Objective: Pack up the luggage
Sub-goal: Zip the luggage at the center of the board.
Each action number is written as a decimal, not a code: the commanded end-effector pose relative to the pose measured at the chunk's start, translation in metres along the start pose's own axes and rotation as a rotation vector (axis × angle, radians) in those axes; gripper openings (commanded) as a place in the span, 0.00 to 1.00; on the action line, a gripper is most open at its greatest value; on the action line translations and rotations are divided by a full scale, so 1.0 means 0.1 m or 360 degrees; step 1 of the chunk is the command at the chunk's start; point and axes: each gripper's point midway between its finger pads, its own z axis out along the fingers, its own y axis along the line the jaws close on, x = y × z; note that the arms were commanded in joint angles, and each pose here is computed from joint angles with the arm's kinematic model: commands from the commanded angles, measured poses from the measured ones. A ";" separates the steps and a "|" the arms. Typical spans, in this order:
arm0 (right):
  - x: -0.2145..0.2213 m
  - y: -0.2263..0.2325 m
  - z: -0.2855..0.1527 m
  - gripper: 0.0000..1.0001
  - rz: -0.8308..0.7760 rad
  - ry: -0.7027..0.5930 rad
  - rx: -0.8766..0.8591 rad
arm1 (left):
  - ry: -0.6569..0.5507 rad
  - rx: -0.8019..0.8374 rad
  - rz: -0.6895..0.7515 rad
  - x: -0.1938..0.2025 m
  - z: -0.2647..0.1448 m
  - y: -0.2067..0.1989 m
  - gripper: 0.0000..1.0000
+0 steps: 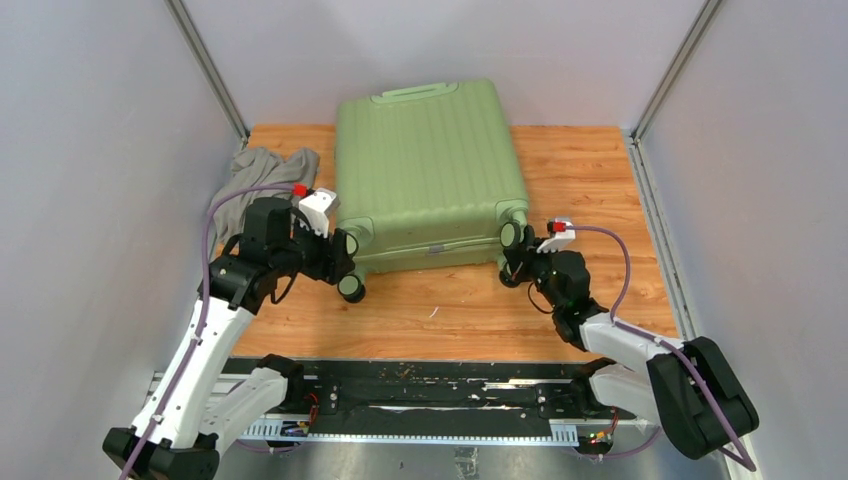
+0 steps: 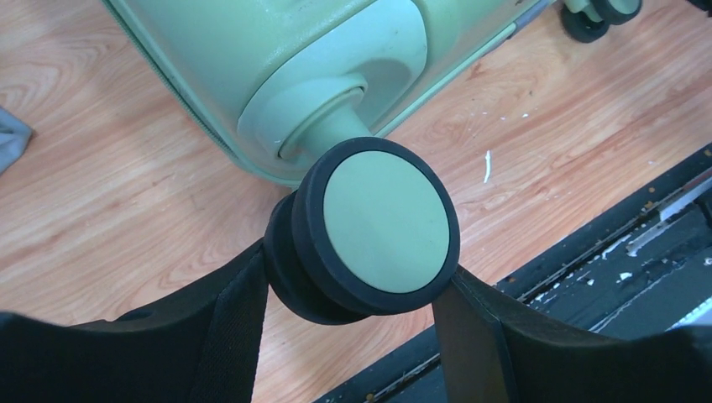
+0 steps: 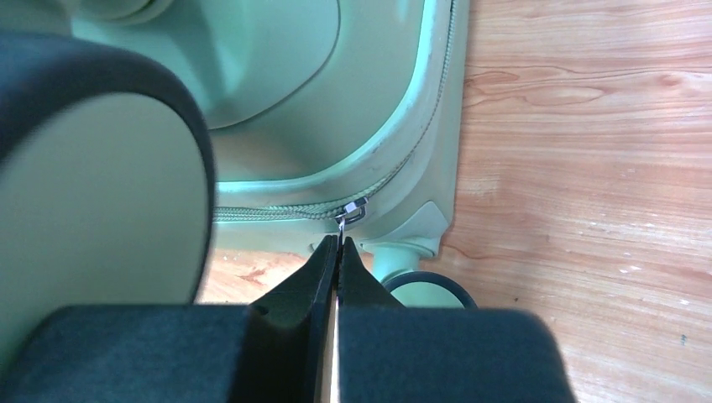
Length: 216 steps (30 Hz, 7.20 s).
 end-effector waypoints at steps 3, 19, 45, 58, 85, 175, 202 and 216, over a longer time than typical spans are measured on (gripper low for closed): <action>-0.12 0.18 -0.01 0.00 -0.0120 -0.0132 0.0009 | -0.0159 0.0398 -0.0005 -0.18 0.06 -0.43 0.25; -0.10 0.66 0.09 0.00 -0.0423 -0.0117 -0.0139 | -0.0256 0.0482 -0.0025 -0.41 0.05 -0.53 0.05; 0.26 1.53 0.16 0.00 -0.0711 0.0011 -0.0465 | -0.0399 0.0601 0.0165 -0.87 -0.09 -0.88 0.00; 0.61 2.42 0.12 0.00 -0.0667 0.0096 -0.0834 | -0.0375 0.0677 0.0231 -0.98 0.00 -1.02 0.00; 0.26 1.64 -0.18 0.60 -0.0239 0.0178 -0.0114 | -0.0338 0.0455 0.0302 -1.44 -0.28 -0.74 1.00; -0.46 0.32 -0.30 0.49 -0.0071 0.0253 0.0496 | 0.0758 0.0803 0.2229 1.46 1.47 -0.76 0.45; -0.10 0.40 -0.36 0.53 0.0103 0.0602 -0.0070 | 0.0159 0.0661 0.2751 -0.47 0.09 -1.23 1.00; 0.00 0.53 -0.50 0.57 0.0009 0.0652 -0.0262 | 0.0214 0.0845 0.3167 -0.52 0.73 -1.47 1.00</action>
